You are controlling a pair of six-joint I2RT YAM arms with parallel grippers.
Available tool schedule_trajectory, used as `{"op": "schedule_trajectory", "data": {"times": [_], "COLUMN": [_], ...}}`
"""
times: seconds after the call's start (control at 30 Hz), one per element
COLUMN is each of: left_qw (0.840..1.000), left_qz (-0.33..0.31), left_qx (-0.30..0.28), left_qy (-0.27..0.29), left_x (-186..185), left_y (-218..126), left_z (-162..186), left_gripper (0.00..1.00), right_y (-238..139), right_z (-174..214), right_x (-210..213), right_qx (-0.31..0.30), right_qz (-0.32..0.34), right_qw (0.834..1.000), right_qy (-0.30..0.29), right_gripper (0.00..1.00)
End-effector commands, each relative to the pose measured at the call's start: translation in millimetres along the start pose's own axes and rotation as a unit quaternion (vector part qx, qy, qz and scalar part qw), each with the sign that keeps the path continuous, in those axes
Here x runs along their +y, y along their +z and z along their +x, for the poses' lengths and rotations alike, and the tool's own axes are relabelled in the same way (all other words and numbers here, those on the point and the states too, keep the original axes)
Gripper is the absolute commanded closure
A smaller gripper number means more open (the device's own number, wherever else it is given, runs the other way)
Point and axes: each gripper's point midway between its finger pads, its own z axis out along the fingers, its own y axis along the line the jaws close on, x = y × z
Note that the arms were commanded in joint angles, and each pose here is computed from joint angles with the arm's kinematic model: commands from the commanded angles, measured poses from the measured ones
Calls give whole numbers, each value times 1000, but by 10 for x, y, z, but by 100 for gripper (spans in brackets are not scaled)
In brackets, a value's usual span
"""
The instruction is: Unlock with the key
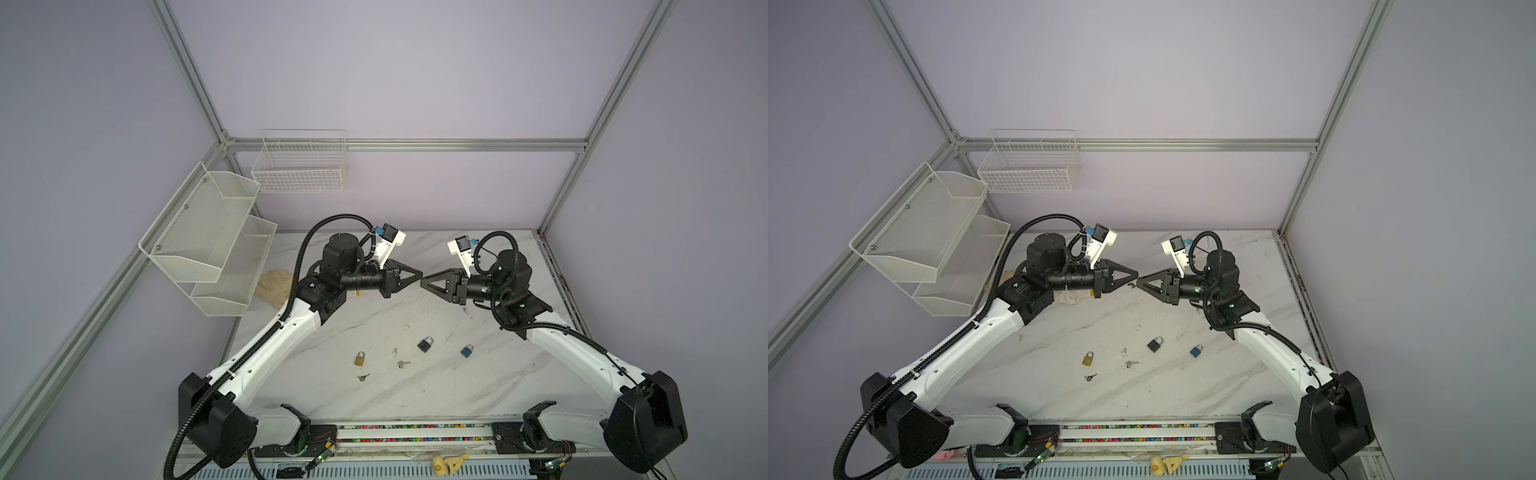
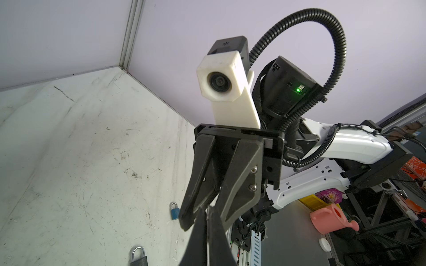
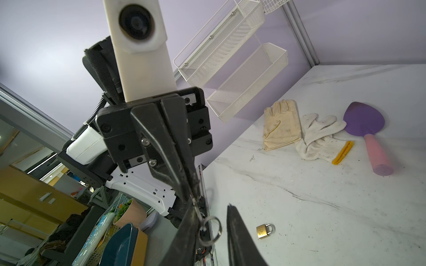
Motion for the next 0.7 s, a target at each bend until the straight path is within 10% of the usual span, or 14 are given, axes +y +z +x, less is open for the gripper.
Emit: {"op": "schedule_trajectory", "data": {"times": [0.0,0.67], "left_qw": [998,998], "left_qz": [31,23], "left_qx": [-29,-18], "left_qy": [54,62], "left_x": [-321,-308], "left_y": [-112,-111], "left_z": [-355,-359], "left_gripper": [100,100], "right_y": [-15,-11], "right_z": [-105,-143], "right_x": [104,141], "right_qx": [-8,-9], "right_qz": [-13,-18], "right_qw": [1000,999], "right_qy": [-22,-25], "right_gripper": [74,83]}}
